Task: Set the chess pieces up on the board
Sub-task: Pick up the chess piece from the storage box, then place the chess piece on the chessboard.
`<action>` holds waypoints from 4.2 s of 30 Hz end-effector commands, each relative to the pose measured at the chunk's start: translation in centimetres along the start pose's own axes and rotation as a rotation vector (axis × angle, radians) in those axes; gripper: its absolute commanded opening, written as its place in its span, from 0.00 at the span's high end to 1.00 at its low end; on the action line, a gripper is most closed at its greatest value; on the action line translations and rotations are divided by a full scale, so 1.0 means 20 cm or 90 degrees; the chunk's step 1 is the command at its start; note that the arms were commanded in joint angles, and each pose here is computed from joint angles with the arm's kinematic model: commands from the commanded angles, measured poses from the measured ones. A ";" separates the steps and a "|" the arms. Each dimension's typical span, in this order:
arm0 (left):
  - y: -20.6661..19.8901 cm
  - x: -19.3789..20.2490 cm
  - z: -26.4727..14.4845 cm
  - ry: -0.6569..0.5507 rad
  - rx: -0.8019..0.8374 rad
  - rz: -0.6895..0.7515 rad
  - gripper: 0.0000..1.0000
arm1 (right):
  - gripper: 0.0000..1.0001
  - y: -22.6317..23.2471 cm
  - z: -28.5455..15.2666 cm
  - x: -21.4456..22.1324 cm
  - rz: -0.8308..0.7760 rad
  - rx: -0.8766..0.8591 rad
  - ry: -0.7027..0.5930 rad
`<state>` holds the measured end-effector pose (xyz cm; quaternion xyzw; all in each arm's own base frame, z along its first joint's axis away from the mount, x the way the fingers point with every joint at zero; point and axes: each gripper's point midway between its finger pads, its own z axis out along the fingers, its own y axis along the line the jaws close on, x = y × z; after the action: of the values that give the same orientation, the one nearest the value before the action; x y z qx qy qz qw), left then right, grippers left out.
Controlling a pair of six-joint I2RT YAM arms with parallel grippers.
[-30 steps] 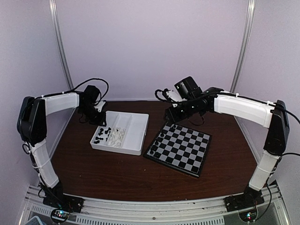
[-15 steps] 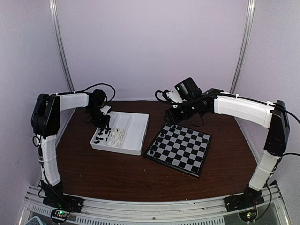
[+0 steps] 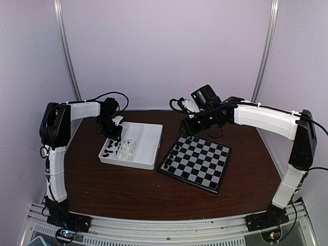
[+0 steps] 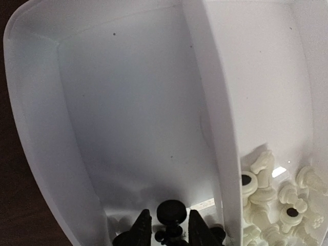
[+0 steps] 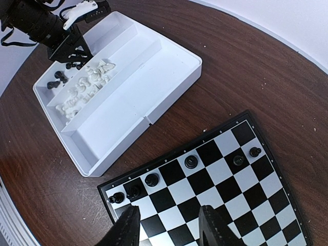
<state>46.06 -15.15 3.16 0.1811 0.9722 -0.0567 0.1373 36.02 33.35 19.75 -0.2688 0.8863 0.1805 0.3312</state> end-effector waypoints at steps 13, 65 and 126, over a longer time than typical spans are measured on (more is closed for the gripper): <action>0.04 -0.02 -0.02 0.020 -0.082 0.030 0.93 | 0.58 0.00 0.01 0.00 -0.006 0.002 -0.005; -1.28 -0.37 -1.61 -0.614 0.702 -0.267 0.88 | 0.66 0.47 -0.39 -0.65 0.073 -0.283 -0.521; -1.34 -0.38 -1.54 -0.577 0.724 -0.264 0.83 | 0.68 0.40 -0.43 -0.66 0.050 -0.220 -0.557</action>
<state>35.70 -37.34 35.16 -0.0131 0.6738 -0.6293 0.3870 35.84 41.15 34.13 -0.1948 0.6465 0.4332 0.5970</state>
